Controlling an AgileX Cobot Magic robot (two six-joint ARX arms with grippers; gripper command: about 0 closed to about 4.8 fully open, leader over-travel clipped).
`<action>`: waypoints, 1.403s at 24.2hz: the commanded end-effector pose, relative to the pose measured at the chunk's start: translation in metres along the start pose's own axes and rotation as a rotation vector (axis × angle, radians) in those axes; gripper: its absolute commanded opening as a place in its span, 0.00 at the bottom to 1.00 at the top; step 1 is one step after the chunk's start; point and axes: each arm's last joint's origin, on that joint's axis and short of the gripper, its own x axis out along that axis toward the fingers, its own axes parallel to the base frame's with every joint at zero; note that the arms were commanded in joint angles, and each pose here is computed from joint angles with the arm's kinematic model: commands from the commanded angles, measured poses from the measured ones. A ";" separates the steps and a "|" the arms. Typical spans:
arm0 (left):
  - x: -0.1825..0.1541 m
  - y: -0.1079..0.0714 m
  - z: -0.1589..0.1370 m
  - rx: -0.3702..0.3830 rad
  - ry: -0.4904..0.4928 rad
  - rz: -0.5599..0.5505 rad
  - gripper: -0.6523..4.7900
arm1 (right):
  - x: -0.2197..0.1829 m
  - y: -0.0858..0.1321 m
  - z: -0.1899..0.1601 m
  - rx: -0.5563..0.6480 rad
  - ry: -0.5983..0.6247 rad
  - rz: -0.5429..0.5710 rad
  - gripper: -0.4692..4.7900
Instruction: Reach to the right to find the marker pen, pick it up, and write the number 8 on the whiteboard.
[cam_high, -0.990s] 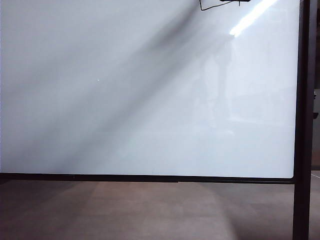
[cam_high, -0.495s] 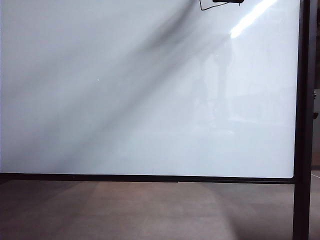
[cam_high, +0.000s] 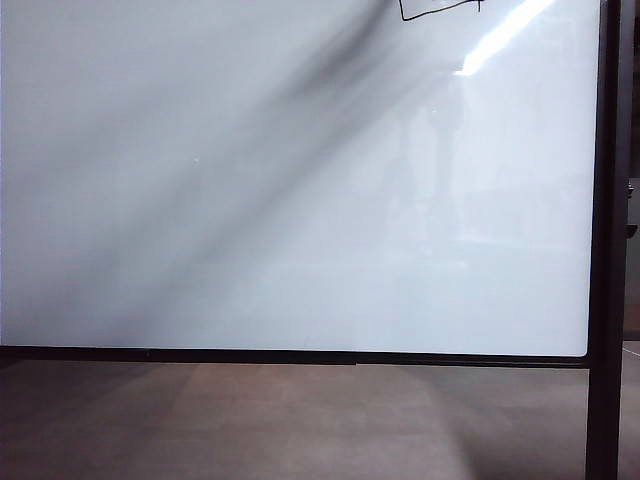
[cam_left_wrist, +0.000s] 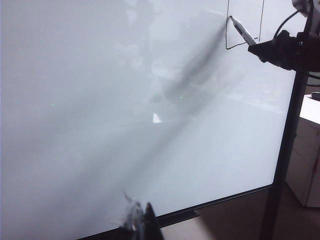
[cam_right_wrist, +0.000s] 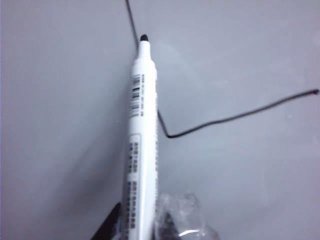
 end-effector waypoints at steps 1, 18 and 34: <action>-0.001 0.000 0.003 -0.001 -0.018 0.001 0.11 | -0.001 -0.003 0.005 -0.002 -0.021 -0.036 0.08; -0.001 0.000 0.003 -0.002 -0.018 -0.002 0.11 | -0.004 -0.045 0.015 0.014 -0.028 -0.172 0.08; -0.001 0.000 0.003 -0.002 -0.018 -0.002 0.11 | -0.050 -0.038 0.040 -0.015 -0.082 -0.146 0.08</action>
